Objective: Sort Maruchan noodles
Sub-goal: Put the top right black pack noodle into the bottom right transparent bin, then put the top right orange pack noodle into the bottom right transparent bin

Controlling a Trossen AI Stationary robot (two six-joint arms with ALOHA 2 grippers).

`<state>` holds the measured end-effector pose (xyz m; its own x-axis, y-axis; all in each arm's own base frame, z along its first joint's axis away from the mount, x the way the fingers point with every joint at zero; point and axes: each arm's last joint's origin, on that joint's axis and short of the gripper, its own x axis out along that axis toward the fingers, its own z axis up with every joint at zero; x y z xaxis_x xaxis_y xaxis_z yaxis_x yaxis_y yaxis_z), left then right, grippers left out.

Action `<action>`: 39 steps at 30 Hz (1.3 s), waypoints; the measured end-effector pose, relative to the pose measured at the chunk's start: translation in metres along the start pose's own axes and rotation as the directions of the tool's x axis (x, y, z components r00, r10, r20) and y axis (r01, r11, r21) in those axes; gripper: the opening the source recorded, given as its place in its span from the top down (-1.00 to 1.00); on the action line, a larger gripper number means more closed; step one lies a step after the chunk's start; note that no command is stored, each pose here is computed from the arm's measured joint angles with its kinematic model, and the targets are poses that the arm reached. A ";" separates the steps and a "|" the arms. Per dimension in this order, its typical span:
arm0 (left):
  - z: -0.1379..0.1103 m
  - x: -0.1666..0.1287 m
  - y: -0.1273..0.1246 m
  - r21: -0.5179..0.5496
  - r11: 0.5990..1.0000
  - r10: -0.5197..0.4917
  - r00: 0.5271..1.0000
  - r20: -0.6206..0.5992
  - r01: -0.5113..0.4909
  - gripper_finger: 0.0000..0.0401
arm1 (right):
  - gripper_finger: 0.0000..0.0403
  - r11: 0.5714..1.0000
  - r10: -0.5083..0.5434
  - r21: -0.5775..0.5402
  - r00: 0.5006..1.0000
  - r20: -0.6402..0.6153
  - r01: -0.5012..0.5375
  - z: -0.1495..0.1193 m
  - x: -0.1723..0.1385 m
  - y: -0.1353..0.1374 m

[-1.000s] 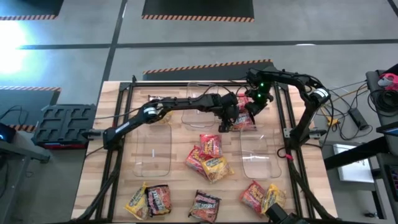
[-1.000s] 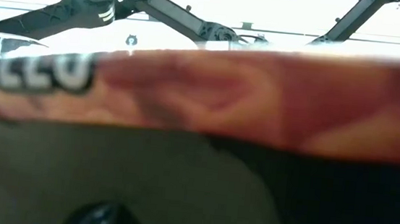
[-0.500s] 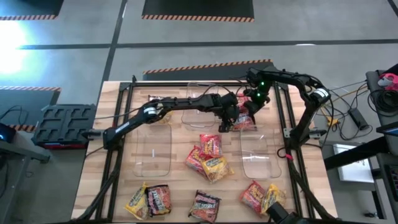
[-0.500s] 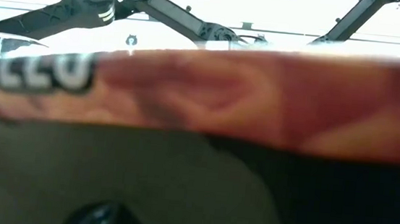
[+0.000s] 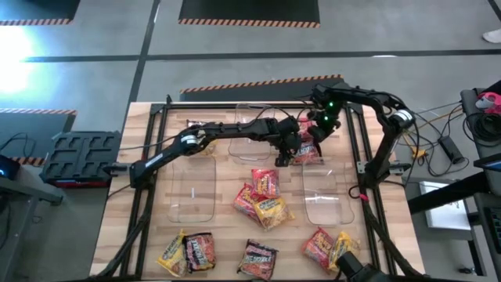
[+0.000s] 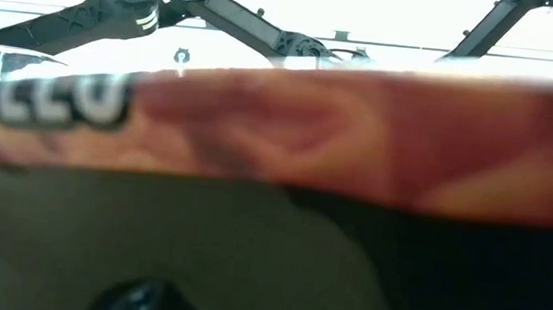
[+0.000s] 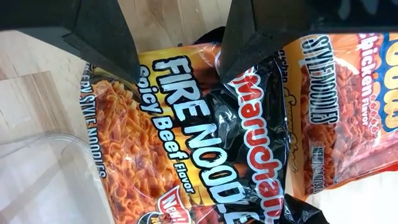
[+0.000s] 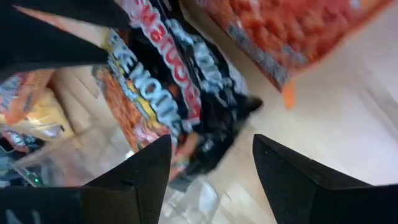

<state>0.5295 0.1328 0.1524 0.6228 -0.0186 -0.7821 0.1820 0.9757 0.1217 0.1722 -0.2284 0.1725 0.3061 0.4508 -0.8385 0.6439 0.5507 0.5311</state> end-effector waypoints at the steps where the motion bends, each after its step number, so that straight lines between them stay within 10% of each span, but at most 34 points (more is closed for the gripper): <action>1: 0.000 0.000 0.000 0.000 1.000 0.000 1.000 0.000 0.000 -0.03 | -0.07 1.000 0.002 0.000 1.000 0.001 -0.002 0.001 0.001 -0.001; 30: 0.000 0.000 -0.001 0.000 1.000 -0.006 1.000 -0.002 0.006 -0.03 | -0.06 0.981 0.194 0.008 0.981 -0.032 -0.194 0.011 0.024 -0.012; 39: 0.000 0.000 -0.001 0.001 1.000 -0.006 1.000 -0.002 0.006 -0.03 | 0.25 0.981 0.194 0.014 0.980 -0.040 -0.194 0.009 0.025 -0.012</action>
<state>0.5294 0.1320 0.1519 0.6202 -0.0235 -0.7841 0.1858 0.9755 0.1177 0.1785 -0.2306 0.1439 0.3968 0.5769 -0.7139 0.5820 0.4432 0.6817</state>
